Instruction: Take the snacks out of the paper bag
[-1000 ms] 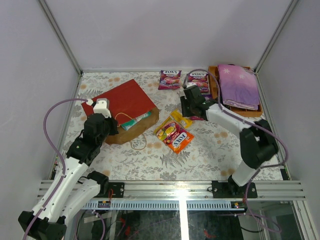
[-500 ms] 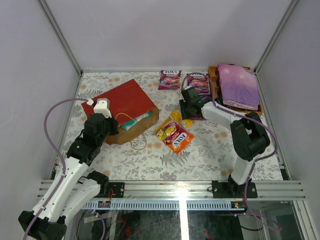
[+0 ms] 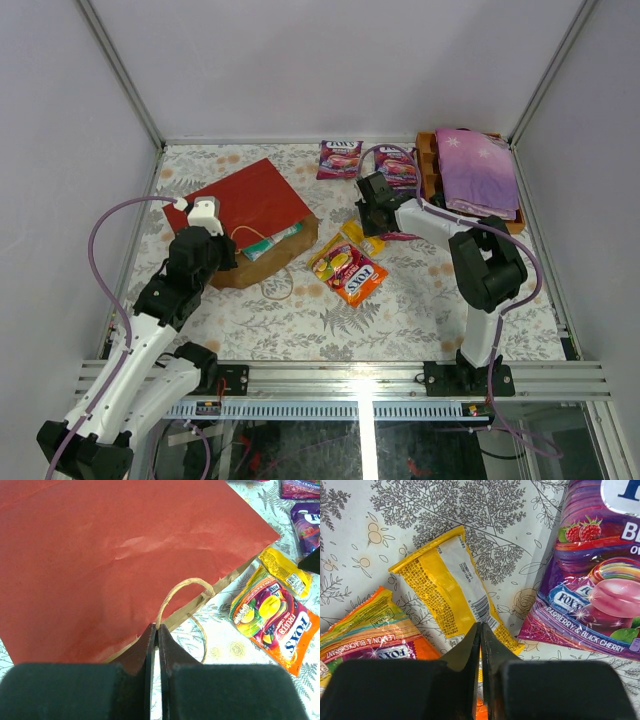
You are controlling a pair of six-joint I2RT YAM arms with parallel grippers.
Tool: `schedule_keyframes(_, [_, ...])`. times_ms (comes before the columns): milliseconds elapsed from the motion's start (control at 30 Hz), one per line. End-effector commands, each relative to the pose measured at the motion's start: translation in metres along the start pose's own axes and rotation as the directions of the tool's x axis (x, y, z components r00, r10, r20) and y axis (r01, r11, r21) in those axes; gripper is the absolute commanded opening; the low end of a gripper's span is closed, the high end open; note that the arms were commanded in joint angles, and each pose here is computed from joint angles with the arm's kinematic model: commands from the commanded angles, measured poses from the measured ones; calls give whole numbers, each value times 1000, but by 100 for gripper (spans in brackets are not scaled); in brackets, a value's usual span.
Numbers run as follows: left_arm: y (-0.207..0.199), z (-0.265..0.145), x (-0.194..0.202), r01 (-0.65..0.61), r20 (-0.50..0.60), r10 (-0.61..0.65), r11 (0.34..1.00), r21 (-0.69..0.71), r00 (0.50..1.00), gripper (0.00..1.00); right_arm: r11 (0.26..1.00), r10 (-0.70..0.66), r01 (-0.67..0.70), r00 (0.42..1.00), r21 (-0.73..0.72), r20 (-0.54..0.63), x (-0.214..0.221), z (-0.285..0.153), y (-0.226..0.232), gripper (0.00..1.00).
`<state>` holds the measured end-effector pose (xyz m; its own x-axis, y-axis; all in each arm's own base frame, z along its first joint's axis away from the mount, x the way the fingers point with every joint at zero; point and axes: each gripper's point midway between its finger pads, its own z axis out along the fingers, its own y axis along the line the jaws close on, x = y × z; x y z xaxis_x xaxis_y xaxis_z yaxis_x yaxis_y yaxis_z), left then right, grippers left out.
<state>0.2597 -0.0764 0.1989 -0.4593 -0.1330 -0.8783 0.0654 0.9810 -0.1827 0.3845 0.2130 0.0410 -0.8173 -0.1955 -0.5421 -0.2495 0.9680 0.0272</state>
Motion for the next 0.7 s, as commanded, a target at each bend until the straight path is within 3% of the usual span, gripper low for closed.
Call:
schedule_keyframes(0, [-4, 1, -9, 11, 32, -11, 1000, 18, 999, 0, 1000, -3, 4, 1000, -17, 20, -12, -1, 4, 1])
schedule_keyframes(133, [-3, 1, -8, 11, 31, -11, 1000, 18, 999, 0, 1000, 2, -1, 1000, -29, 24, -12, -1, 5, 0])
schedule_keyframes(233, [-4, 1, -8, 12, 32, -12, 1000, 18, 999, 0, 999, 0, 1, 1000, -38, 31, -14, -4, 7, 13])
schedule_keyframes(667, [-4, 1, -8, 10, 31, -11, 1000, 21, 999, 0, 998, -7, 8, 1000, -70, 18, -9, 0, 12, 36])
